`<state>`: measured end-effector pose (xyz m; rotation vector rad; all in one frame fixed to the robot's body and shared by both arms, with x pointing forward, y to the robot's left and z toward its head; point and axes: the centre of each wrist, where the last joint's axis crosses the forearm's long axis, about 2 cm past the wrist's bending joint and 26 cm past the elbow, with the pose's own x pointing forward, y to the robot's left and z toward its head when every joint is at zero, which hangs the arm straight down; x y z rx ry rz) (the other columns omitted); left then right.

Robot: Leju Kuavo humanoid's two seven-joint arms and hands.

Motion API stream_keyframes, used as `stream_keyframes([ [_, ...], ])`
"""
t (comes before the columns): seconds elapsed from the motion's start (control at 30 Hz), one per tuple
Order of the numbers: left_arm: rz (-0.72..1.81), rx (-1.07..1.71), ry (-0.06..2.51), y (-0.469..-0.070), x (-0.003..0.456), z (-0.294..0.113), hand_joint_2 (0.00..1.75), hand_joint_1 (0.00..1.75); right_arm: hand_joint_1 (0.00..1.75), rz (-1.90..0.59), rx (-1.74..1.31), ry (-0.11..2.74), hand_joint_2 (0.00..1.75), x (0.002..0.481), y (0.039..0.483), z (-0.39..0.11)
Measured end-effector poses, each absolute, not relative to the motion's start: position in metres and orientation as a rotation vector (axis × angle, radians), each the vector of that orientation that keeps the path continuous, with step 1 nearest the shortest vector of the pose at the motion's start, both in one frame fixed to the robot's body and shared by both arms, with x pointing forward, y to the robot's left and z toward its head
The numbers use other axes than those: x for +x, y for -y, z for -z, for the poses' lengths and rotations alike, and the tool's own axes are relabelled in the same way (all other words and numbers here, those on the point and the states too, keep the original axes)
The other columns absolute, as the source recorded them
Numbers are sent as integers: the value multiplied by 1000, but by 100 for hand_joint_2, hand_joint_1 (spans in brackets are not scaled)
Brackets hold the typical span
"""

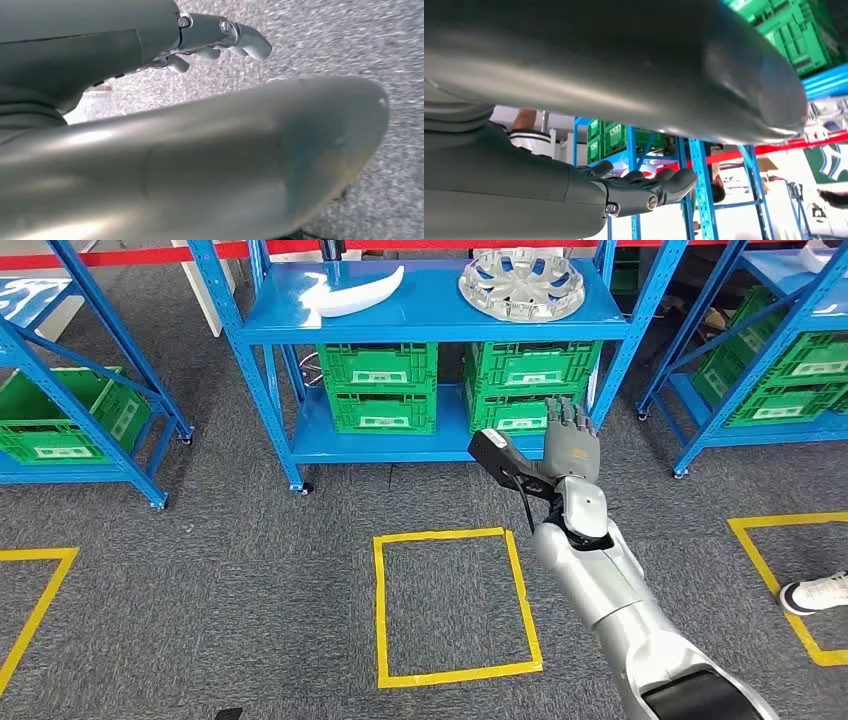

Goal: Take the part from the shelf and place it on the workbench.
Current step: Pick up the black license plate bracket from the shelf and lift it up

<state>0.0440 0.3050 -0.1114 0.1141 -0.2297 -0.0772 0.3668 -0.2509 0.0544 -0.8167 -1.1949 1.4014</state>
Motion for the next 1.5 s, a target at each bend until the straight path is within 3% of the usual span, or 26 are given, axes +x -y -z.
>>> stream_keyframes([
  [0.63, 82, 126, 227, -305, 44, 111, 0, 0, 0, -1398, -822, 1167, 0, 364, 256, -50],
  [1.5, 91, 110, 230, -299, 43, 112, 0, 0, 0, -1369, -899, 1071, 0, 345, 313, -32],
])
